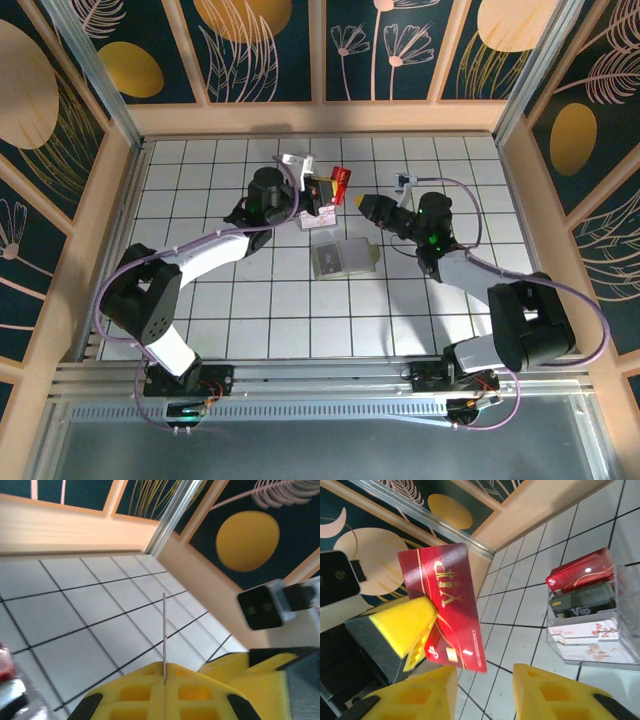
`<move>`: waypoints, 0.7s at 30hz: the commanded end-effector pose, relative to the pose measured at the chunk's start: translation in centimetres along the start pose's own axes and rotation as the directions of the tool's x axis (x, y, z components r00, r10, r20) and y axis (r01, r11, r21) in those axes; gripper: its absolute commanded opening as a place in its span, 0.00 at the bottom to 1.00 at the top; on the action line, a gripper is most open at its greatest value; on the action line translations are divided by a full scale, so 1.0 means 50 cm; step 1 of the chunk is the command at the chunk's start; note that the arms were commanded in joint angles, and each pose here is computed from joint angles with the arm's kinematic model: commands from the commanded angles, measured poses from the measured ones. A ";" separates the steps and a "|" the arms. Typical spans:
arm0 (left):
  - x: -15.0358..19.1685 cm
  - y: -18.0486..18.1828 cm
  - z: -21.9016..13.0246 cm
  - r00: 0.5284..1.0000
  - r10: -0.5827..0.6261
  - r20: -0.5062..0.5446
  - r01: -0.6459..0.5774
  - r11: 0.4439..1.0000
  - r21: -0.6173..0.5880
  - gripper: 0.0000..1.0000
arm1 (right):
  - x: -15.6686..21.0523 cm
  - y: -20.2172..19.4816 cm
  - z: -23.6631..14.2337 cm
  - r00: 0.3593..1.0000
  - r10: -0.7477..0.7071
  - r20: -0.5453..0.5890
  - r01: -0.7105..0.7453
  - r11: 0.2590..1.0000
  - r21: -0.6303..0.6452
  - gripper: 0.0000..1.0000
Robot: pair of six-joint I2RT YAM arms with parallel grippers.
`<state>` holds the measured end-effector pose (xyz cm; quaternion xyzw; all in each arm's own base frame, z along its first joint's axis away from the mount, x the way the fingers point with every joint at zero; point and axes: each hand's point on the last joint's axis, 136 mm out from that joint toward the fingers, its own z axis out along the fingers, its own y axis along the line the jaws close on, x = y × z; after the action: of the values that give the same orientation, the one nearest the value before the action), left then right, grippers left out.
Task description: Take the credit cards out of the card holder
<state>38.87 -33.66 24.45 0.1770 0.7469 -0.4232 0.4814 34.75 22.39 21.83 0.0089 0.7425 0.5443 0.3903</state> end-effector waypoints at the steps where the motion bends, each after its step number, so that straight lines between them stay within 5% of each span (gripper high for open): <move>1: 0.004 0.019 -0.011 0.959 0.255 -0.126 -0.262 0.964 -0.046 0.00 | -0.032 0.007 -0.014 0.995 -0.078 0.056 0.074 0.994 0.081 0.39; 7: 0.005 0.060 -0.005 0.844 0.474 -0.251 -0.491 0.871 -0.004 0.00 | -0.046 -0.018 -0.044 0.989 -0.098 0.112 0.075 0.978 0.194 0.51; 14: -0.017 0.141 0.018 0.780 0.539 -0.317 -0.562 0.827 0.024 0.00 | -0.069 -0.019 -0.081 0.975 -0.138 0.177 0.084 0.956 0.282 0.57; 21: 0.024 0.199 0.038 0.649 0.631 -0.425 -0.663 0.743 0.092 0.00 | -0.090 -0.024 -0.123 0.957 -0.174 0.232 0.078 0.925 0.371 0.61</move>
<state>46.35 -29.67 19.62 0.4475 0.7518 -0.1736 0.4521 34.74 16.36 23.91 0.0878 0.7669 0.4025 0.4921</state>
